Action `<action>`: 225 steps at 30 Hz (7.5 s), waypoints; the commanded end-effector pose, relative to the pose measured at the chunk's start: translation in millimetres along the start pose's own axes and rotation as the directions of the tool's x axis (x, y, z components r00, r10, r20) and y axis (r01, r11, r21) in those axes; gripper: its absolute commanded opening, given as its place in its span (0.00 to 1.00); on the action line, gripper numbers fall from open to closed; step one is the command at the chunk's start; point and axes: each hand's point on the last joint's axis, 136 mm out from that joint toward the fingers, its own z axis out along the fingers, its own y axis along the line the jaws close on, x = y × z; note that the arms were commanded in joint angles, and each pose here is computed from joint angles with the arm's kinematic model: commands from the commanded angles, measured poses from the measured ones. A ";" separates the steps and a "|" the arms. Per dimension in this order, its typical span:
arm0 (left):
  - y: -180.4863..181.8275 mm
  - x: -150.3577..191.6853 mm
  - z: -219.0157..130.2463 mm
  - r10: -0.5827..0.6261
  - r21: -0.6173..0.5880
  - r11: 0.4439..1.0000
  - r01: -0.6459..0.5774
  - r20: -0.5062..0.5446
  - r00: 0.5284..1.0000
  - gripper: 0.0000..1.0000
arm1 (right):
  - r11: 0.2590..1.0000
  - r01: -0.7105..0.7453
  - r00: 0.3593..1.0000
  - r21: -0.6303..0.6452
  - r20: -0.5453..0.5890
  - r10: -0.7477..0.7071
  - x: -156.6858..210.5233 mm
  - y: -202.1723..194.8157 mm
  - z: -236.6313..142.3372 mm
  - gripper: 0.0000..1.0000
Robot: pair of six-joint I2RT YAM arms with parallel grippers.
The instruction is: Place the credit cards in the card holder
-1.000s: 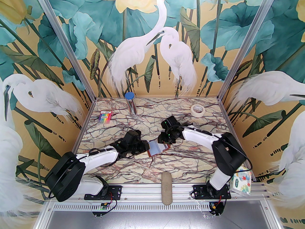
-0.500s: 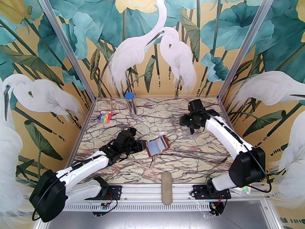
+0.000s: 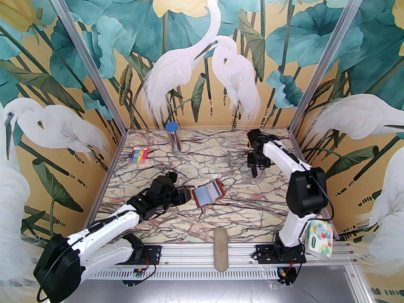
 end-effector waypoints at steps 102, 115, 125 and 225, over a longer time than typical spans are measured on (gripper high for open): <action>16.0 4.5 17.8 -0.040 -0.029 0.999 0.039 -0.034 0.999 0.64 | 0.982 0.087 0.992 0.168 -0.103 -0.070 -2.7 -26.6 15.2 0.29; 17.0 5.4 18.5 -0.043 -0.028 0.999 0.042 -0.035 0.998 0.64 | 0.983 0.065 0.997 0.174 -0.061 -0.055 -7.4 -31.1 -0.8 0.29; 17.2 6.3 18.4 -0.044 -0.027 0.999 0.043 -0.037 0.998 0.64 | 0.990 0.064 0.996 0.126 -0.065 -0.056 -5.3 -23.8 0.1 0.33; 14.8 7.1 22.8 -0.045 -0.020 0.999 0.044 -0.055 0.997 0.64 | 0.938 0.148 0.982 0.315 -0.161 -0.101 0.2 -46.7 32.4 0.34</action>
